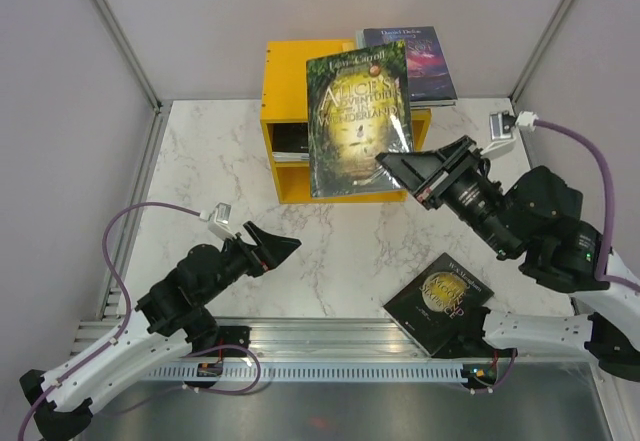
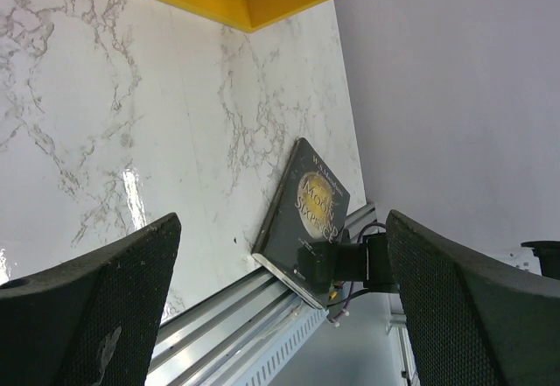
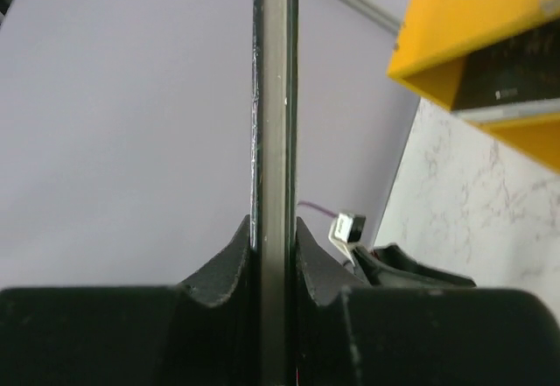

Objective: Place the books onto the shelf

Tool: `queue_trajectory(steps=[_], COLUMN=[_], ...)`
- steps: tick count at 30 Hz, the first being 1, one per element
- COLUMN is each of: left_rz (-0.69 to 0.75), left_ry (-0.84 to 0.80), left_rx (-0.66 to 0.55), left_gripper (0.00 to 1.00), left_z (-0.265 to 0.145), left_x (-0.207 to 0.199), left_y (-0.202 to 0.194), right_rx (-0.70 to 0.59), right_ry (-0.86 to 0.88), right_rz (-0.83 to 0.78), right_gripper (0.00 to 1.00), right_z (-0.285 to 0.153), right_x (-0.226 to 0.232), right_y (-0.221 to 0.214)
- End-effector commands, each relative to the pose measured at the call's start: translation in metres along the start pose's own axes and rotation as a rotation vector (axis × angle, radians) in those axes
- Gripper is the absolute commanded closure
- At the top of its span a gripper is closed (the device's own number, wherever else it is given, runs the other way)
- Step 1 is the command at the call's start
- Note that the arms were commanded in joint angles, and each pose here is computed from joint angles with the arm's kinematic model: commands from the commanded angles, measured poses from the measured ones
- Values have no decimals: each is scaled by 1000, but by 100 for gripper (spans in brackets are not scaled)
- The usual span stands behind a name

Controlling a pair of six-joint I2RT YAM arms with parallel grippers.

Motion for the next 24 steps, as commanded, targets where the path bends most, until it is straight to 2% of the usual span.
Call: queue_trajectory(steps=[1, 2, 3, 5, 6, 9, 10, 11, 12, 13, 14, 15, 17, 24], left_rz=[37, 35, 36, 35, 37, 37, 37, 37, 35, 34, 34, 35, 38, 62], left_ry=[3, 2, -2, -3, -4, -4, -8, -13, -15, -17, -21, -25, -26, 5], left_rx=[-27, -28, -28, -31, -30, -28, -26, -23, -23, -25, -28, -29, -34, -62], left_gripper=[0, 0, 1, 1, 1, 1, 2, 2, 2, 2, 2, 2, 3, 3], left_z=[-3, -3, -4, -5, -5, -5, -5, -6, -6, -7, -8, -9, -12, -15], left_x=[-1, -1, -1, -1, 0, 0, 0, 0, -1, -1, -1, -3, -3, 1], left_y=[6, 6, 6, 6, 6, 5, 5, 4, 4, 5, 5, 6, 8, 12], right_rx=[-158, -177, -169, -207, -203, -215, -313, -202, -194, -249, -116, -151, -168, -40], right_ry=[112, 145, 94, 88, 13, -7, -30, 0, -8, -15, 36, 48, 75, 144], right_rz=[-69, -70, -134, -151, -208, -217, -214, -198, -176, -97, -59, -36, -5, 72], right_gripper=[100, 100, 100, 100, 100, 100, 100, 100, 100, 100, 100, 100, 100, 100], right_z=[-7, -14, 1, 2, 19, 40, 48, 60, 68, 74, 93, 95, 102, 111], right_x=[62, 83, 78, 95, 83, 80, 75, 74, 68, 61, 52, 44, 43, 47], right_y=[36, 45, 39, 48, 40, 52, 86, 86, 102, 142, 146, 172, 192, 221])
Point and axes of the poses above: each gripper's point midway between its finger pads, its own z axis out along the fingers, its own x axis along the line the jaws close on, y = z × x, the point moved 6 cm from there along -z, back along the fingers, and after that the axes turned 15 degrees about z, right-handed, at the moved point
